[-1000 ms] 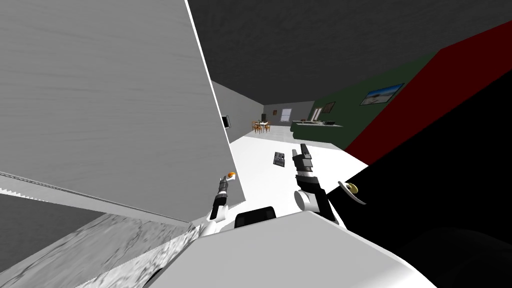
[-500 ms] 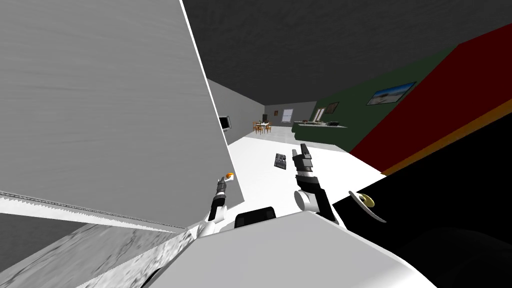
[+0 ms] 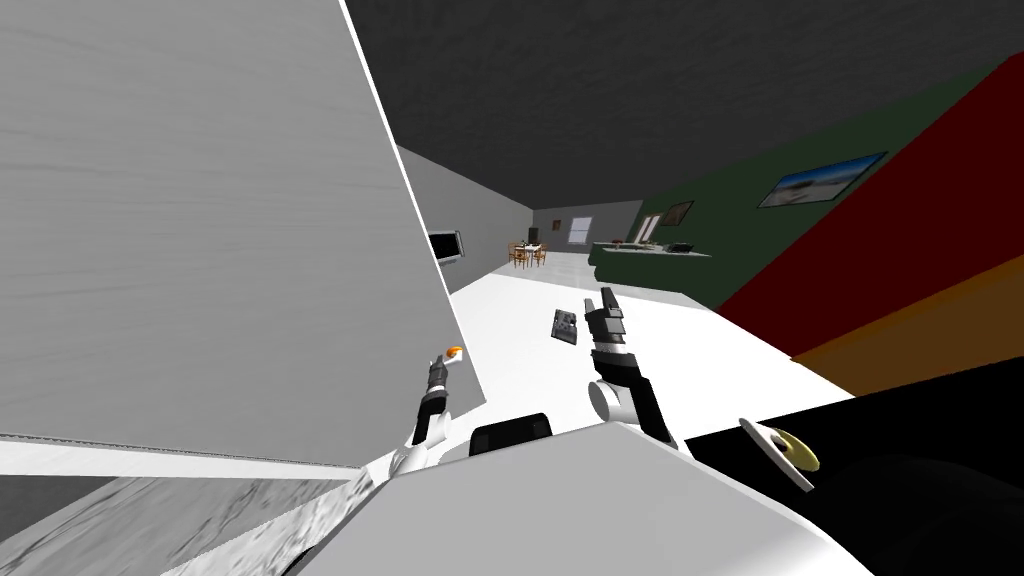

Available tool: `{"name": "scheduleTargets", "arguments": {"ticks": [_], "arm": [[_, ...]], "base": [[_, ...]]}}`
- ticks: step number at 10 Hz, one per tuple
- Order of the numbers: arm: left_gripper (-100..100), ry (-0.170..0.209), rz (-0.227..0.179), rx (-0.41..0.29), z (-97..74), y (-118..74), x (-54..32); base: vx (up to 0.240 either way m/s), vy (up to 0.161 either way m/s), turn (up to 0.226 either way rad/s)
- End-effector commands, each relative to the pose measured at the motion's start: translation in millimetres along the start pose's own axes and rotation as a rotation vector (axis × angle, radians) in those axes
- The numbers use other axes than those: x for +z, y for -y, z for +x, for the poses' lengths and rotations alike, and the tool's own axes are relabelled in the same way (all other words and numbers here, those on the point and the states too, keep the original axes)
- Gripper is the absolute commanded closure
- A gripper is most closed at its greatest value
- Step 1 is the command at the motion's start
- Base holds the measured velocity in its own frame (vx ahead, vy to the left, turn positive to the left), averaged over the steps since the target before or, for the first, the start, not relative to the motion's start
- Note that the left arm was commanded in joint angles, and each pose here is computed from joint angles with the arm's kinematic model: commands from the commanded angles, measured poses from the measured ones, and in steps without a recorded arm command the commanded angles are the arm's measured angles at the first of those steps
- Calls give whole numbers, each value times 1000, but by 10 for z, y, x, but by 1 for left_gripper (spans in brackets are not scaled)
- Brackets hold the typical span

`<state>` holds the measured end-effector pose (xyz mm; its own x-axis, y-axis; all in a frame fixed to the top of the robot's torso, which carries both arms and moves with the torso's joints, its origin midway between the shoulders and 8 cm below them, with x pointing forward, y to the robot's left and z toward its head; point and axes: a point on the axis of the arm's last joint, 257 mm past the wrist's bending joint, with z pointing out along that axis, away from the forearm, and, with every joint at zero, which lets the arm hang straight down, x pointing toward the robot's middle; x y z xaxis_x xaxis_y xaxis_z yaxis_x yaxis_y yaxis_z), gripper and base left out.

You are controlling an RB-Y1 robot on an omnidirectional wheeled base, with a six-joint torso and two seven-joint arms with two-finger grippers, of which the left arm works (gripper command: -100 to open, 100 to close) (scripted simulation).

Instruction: Push the door open

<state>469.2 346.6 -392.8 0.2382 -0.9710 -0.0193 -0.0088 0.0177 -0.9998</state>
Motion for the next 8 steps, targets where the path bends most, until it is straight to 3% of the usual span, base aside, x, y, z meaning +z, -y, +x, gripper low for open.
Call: {"name": "scheduleTargets", "arguments": {"ticks": [1, 8], "arm": [[100, 32, 9, 3, -155, 39, 43], [100, 118, 4, -14, -447, 14, 6]], "base": [[198, -99, 88], [187, -69, 60]]}}
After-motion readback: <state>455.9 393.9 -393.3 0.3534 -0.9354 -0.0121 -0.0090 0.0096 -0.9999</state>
